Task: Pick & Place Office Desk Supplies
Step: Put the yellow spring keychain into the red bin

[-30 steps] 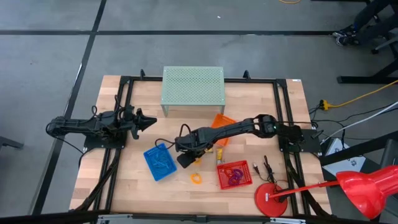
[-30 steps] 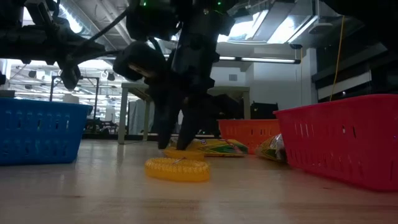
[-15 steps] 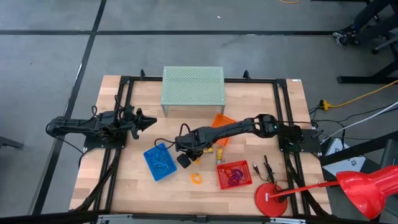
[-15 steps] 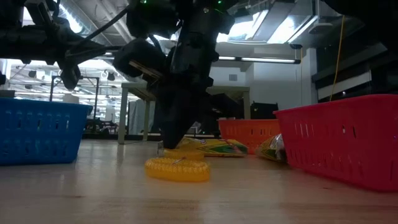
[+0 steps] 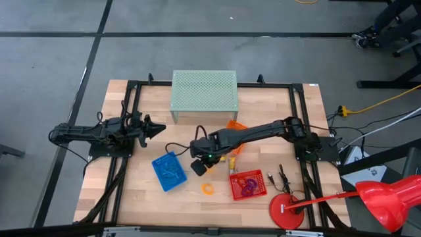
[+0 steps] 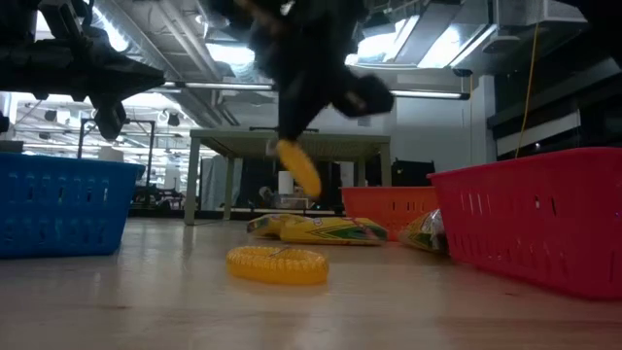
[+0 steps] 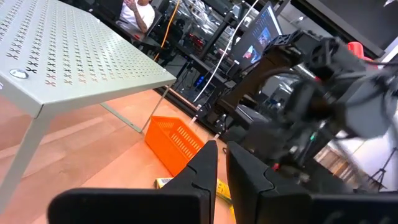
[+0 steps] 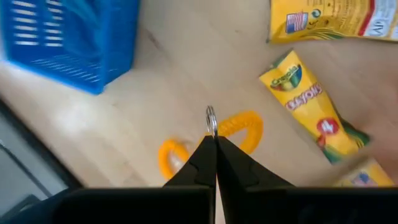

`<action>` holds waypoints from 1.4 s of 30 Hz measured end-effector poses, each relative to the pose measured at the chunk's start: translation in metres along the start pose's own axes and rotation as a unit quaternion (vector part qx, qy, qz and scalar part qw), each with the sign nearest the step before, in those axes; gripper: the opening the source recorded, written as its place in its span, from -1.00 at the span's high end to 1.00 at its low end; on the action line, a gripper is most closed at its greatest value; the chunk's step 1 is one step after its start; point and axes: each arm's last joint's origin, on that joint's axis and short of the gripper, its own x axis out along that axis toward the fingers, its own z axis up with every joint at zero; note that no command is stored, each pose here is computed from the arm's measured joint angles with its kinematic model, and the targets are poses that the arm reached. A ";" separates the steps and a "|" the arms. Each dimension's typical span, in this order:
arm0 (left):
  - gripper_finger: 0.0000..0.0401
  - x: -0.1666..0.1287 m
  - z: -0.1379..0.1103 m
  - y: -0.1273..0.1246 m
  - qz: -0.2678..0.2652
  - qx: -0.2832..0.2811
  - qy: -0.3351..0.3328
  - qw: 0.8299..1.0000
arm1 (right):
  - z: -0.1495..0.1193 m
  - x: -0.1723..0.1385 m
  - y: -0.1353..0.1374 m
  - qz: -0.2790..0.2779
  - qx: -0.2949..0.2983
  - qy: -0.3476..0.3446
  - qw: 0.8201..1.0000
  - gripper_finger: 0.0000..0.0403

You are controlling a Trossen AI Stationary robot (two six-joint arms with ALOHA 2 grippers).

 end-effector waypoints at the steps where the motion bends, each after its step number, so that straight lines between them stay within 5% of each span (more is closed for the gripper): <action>1: 0.84 0.000 0.000 0.000 0.000 0.000 0.000 1.000 | -0.002 -0.007 0.001 0.005 0.000 -0.004 1.000 1.00; 14: 0.84 0.000 0.000 0.000 0.000 0.000 0.000 1.000 | -0.064 -0.127 -0.001 0.016 0.007 -0.073 0.997 1.00; 21: 0.84 0.000 0.000 0.000 0.000 0.000 0.000 1.000 | -0.112 -0.161 -0.011 -0.018 0.021 -0.069 0.997 1.00; 33: 0.84 0.000 0.000 0.000 0.000 0.000 0.000 1.000 | -0.156 -0.141 0.000 -0.075 0.027 -0.051 0.995 1.00; 42: 0.84 0.000 0.000 0.000 0.000 0.000 0.000 1.000 | -0.176 -0.064 -0.012 -0.046 0.053 -0.020 0.997 1.00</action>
